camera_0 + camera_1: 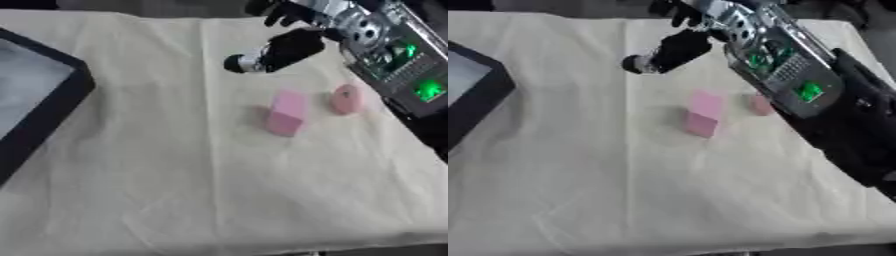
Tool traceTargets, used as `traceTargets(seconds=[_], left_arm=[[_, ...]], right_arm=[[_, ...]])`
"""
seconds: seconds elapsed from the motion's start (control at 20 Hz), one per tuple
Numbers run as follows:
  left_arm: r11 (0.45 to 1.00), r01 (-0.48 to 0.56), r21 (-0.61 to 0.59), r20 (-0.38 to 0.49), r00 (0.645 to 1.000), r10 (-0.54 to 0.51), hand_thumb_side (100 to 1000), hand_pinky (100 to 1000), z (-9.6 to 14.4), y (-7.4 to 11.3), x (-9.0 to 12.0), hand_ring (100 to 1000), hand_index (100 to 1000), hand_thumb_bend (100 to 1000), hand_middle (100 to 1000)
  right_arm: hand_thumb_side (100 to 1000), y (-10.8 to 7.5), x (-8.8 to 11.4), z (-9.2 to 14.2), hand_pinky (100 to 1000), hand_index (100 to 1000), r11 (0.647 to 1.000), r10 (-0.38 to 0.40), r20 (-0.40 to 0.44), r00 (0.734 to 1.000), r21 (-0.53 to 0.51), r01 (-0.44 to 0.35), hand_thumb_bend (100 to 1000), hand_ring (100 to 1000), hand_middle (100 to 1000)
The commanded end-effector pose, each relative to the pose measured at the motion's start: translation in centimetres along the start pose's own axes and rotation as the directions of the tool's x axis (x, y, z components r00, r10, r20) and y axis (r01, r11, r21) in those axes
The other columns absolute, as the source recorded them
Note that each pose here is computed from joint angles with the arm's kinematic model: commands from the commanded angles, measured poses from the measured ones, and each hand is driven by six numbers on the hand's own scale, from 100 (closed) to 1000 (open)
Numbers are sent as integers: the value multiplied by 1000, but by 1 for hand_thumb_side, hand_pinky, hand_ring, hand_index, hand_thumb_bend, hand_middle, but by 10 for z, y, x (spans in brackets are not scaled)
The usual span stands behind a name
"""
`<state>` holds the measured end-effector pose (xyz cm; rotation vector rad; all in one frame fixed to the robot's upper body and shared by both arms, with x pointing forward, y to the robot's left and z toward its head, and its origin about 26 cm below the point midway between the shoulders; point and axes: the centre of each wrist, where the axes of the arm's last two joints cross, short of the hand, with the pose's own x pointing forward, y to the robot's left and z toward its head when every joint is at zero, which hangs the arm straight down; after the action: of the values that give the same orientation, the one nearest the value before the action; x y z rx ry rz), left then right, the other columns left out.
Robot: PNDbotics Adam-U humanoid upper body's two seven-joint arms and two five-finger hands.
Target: Pick up the objects with one hand, pass them to the other hand, and then place them into the box on the other side of the table.
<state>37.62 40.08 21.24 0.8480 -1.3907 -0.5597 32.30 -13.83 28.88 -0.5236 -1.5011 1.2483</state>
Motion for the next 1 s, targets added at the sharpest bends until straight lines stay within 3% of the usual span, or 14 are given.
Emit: traceTargets(seconds=[0.05,0.35,0.4,0.45,1.0], left_arm=[[998,27,50,16,999,-28,609,813,2,23,6,724,777,442,724],[998,29,48,12,999,-30,610,812,2,21,5,725,776,440,724],[998,29,48,12,999,-30,611,812,2,21,5,725,776,440,724],[998,29,47,11,1000,-29,611,811,2,21,5,725,776,440,724],[998,15,53,26,1000,-17,610,811,2,21,6,723,775,441,722]], right_arm=[[359,-7,-5,5,886,855,1000,22,-34,999,3,-22,603,849,852],[338,1,-24,2,878,852,998,47,-65,997,40,-45,622,848,854],[277,2,-28,1,877,852,998,52,-72,996,42,-49,597,849,853],[325,3,-31,1,877,851,997,58,-79,995,45,-55,633,848,852],[311,10,-64,0,882,860,993,102,-151,983,76,-92,654,859,858]])
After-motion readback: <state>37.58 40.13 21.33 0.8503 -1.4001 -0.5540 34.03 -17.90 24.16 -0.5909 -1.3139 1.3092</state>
